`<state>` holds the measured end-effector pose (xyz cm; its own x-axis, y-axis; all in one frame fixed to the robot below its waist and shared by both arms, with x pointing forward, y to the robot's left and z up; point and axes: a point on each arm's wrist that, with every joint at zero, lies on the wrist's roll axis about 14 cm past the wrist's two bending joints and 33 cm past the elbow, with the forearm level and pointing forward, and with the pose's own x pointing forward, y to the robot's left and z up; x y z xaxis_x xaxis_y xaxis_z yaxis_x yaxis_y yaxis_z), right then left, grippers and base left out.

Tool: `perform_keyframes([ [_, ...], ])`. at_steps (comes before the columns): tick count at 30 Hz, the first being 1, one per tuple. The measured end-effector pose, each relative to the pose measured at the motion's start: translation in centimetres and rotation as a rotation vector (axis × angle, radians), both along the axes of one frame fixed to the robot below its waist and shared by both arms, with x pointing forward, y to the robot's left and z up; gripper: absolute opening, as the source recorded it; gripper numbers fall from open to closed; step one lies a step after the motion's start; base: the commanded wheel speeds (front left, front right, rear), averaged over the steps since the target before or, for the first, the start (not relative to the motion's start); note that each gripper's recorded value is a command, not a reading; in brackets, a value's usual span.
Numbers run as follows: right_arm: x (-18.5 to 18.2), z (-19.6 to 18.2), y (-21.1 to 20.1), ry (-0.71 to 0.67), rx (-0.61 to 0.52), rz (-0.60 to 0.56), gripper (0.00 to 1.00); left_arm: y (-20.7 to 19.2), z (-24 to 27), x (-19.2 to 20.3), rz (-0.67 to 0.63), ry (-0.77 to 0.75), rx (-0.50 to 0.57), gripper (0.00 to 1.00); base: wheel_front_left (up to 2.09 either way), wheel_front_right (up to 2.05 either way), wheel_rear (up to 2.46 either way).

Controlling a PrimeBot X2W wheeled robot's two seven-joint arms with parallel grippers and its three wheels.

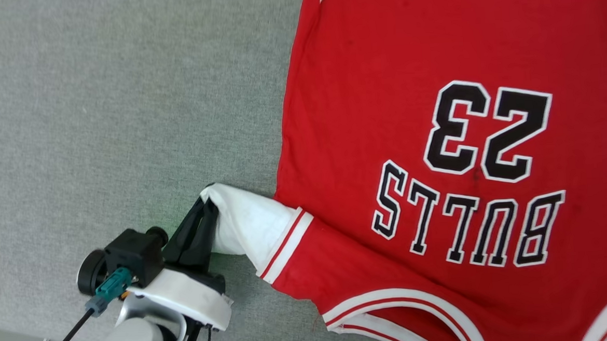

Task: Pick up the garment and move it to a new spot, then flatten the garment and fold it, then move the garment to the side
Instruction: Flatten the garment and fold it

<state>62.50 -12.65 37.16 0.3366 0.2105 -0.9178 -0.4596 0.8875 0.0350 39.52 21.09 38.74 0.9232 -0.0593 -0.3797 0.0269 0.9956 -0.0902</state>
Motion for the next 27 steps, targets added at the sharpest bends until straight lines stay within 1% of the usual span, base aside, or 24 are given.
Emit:
perform_keyframes([
  [4,-0.2,3.5,-0.5,-0.079,0.021,-0.006,0.00,0.4,1.3,-0.6,0.015,-0.031,0.004,0.00,0.00,0.00,0.00],
  [6,-1.0,5.2,-1.1,-0.113,-0.007,0.022,0.00,0.4,2.1,-0.9,0.016,-0.049,0.003,0.00,0.00,0.00,0.00],
  [7,-1.0,5.2,-1.1,-0.113,-0.007,0.022,0.00,0.4,2.1,-0.9,0.016,-0.049,0.003,0.00,0.00,0.00,0.00],
  [10,-3.3,6.5,-2.8,-0.115,-0.028,0.040,0.00,0.5,3.0,-1.6,0.024,-0.067,0.001,0.00,0.00,0.00,0.00],
  [13,-5.4,8.3,-5.1,-0.149,-0.048,0.047,0.00,0.4,3.7,-2.2,0.018,-0.080,-0.001,0.00,0.00,0.00,0.00],
  [19,-12.5,9.0,-9.4,-0.124,-0.059,0.053,0.00,0.2,4.8,-4.0,0.015,-0.094,-0.003,0.00,0.00,0.00,0.00],
  [21,-15.0,9.0,-11.4,-0.105,-0.074,0.038,0.00,-0.1,5.1,-4.4,0.007,-0.100,-0.009,0.00,0.00,0.00,0.00],
  [24,-19.7,7.7,-13.9,-0.033,-0.088,0.008,0.00,-0.6,5.6,-4.9,-0.006,-0.109,-0.019,0.00,0.00,0.00,0.00],
  [27,-23.4,7.0,-15.9,0.002,-0.075,-0.043,0.00,-0.9,5.9,-5.2,-0.020,-0.115,-0.019,0.00,0.00,0.00,0.00],
])
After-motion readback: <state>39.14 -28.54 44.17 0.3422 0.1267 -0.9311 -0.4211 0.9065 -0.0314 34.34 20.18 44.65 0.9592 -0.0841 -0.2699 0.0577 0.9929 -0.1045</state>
